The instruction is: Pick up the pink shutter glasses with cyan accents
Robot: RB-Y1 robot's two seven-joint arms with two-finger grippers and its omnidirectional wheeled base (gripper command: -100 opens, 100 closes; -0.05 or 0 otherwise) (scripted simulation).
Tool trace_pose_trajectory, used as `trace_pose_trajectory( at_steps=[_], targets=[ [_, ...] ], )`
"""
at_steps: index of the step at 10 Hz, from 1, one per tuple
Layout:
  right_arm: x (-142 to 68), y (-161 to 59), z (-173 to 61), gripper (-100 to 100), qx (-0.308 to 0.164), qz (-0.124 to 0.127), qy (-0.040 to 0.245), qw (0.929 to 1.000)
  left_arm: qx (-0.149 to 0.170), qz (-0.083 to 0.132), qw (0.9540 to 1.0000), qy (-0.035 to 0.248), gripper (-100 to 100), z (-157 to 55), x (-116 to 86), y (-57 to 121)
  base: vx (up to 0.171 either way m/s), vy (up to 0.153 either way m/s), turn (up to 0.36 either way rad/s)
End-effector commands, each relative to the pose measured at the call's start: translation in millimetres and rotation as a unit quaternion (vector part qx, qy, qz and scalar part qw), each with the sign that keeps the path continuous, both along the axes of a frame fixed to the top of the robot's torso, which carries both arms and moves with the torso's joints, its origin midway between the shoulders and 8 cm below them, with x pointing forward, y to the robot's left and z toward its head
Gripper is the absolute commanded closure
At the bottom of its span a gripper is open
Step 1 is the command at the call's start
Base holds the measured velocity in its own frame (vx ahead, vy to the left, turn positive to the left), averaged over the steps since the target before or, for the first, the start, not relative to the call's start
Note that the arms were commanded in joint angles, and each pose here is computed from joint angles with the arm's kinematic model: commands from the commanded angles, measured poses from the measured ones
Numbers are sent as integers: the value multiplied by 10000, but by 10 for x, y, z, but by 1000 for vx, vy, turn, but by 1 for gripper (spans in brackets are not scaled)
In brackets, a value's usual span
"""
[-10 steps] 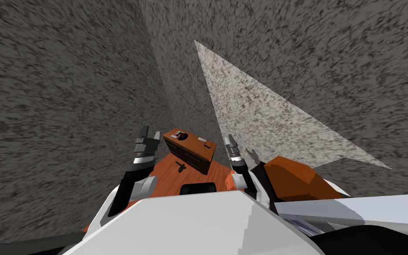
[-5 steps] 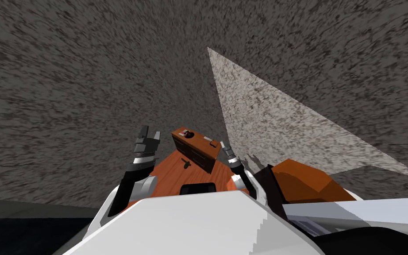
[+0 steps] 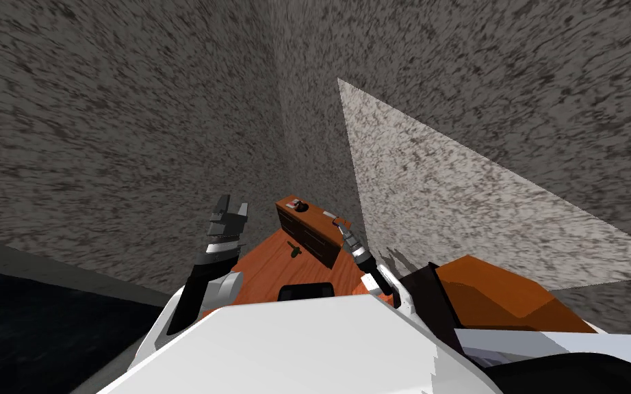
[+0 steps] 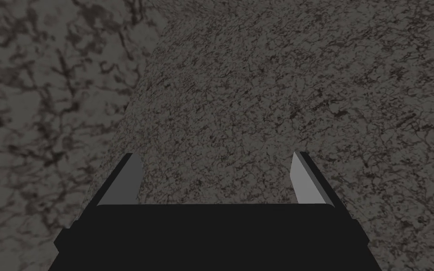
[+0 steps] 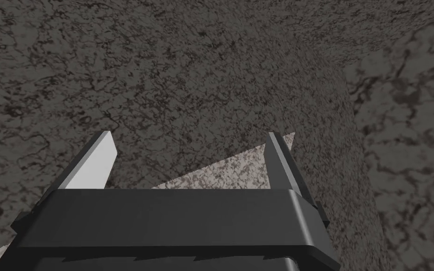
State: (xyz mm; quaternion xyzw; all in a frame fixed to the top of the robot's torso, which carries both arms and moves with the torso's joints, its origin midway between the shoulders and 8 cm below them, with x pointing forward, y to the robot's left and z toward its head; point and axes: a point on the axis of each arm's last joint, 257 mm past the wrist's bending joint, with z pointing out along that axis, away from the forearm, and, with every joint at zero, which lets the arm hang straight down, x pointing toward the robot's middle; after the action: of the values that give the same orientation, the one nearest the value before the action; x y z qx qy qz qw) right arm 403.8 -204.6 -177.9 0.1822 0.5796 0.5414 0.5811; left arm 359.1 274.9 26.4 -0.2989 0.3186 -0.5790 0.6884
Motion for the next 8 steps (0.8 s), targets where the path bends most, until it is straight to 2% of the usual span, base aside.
trace_pose_trajectory(
  at_steps=[1, 2, 3, 6, 7, 8],
  targets=[
    [39, 11, -187, -100, -314, 115, 131, 9994, 0, 0, 10000, 0, 0, 0, 0, 0, -20, 86, 241],
    [45, -47, -313, -100, -351, 60, 257, 9990, 0, -1, 10000, 0, 0, 0, 0, -1, -10, 65, 92],
    [34, -31, -423, -100, -619, 179, 310, 9974, 0, 0, 10000, 0, 0, 0, 0, 0, -7, 76, 187],
    [14, -180, -809, -100, -990, 163, 640, 9929, 0, 0, 10000, 0, 0, 0, 0, 0, 4, 62, 139],
    [14, -187, -820, -100, -994, 157, 652, 9928, 0, 0, 10000, 0, 0, 0, 0, 0, 3, 19, -10],
    [-10, -237, -978, -100, -1303, 235, 748, 9884, 1, 1, 10000, 1, 0, 0, 0, 1, 8, 35, 183]
  ],
)
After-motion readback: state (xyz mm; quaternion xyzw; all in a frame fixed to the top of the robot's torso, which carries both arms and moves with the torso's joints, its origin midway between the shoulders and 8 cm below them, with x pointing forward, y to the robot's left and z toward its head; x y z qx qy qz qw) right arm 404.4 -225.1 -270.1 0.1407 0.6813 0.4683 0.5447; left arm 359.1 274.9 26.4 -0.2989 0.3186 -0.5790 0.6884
